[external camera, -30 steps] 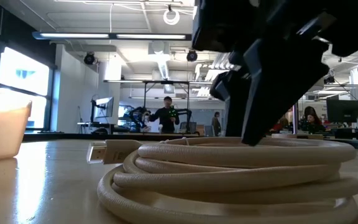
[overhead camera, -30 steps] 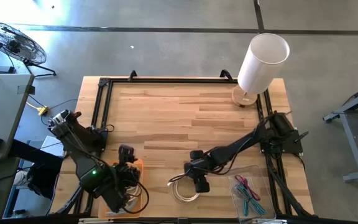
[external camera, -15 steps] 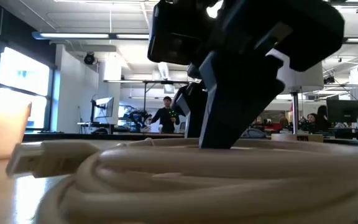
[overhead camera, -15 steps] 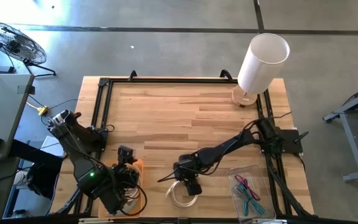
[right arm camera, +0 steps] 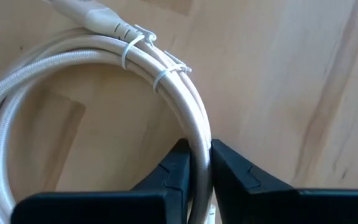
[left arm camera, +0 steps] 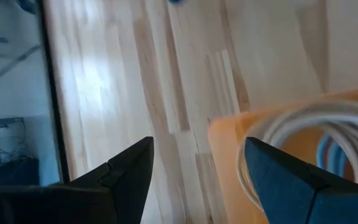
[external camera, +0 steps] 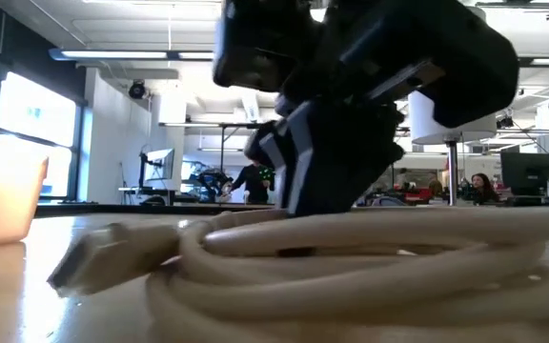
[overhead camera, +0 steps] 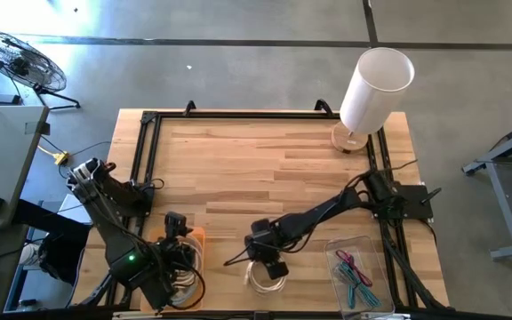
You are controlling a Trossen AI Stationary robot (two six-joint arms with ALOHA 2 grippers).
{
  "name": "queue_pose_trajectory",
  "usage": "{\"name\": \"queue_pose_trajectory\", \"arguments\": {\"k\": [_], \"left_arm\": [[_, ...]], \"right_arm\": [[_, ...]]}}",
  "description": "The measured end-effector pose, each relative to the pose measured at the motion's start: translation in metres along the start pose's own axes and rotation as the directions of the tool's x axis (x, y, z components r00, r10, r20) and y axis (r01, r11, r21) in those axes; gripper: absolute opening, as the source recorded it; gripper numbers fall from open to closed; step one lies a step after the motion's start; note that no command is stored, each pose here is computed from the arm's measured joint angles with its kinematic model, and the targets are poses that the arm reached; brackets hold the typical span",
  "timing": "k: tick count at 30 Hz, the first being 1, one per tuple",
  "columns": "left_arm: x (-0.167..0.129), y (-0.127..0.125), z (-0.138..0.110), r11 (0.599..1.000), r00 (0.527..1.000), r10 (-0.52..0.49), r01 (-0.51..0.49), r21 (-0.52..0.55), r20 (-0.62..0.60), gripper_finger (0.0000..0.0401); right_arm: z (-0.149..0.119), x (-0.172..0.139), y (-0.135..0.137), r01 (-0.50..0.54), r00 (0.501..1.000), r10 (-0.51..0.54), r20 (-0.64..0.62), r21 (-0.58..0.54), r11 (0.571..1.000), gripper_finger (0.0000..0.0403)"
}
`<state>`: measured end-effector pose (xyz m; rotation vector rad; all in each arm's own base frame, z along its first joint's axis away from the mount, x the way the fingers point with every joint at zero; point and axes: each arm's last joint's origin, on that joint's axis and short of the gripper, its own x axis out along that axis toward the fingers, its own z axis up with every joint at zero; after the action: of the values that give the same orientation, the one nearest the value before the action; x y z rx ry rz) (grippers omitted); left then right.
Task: Pick & Place USB Port
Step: Put the light brown HDMI cable into the orange bin
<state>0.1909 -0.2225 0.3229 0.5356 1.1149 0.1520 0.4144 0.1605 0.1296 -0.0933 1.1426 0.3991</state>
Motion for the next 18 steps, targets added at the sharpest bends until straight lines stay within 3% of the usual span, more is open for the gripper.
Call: {"name": "queue_pose_trajectory", "arguments": {"k": [5,10,14,18], "left_arm": [[0.000,-0.001,0.006,0.997,0.991,0.069,-0.065,-0.039,0.114,0.0246],[-0.009,-0.006,0.006,0.992,0.966,0.119,-0.107,-0.065,0.228,0.0246],[-0.024,-0.011,-0.001,0.977,0.912,0.198,-0.155,-0.145,0.358,0.0246],[-0.037,-0.020,-0.010,0.955,0.836,0.277,-0.185,-0.233,0.474,0.0246]], "right_arm": [[0.018,-0.011,0.016,0.058,0.998,-0.056,0.019,-0.092,0.994,0.0033],[0.033,-0.032,0.037,0.202,0.979,-0.202,0.018,-0.196,0.960,0.0033],[0.040,-0.050,0.057,0.369,0.926,-0.376,0.028,-0.272,0.889,0.0033],[0.044,-0.073,0.078,0.555,0.817,-0.574,0.045,-0.330,0.764,0.0033]]}}
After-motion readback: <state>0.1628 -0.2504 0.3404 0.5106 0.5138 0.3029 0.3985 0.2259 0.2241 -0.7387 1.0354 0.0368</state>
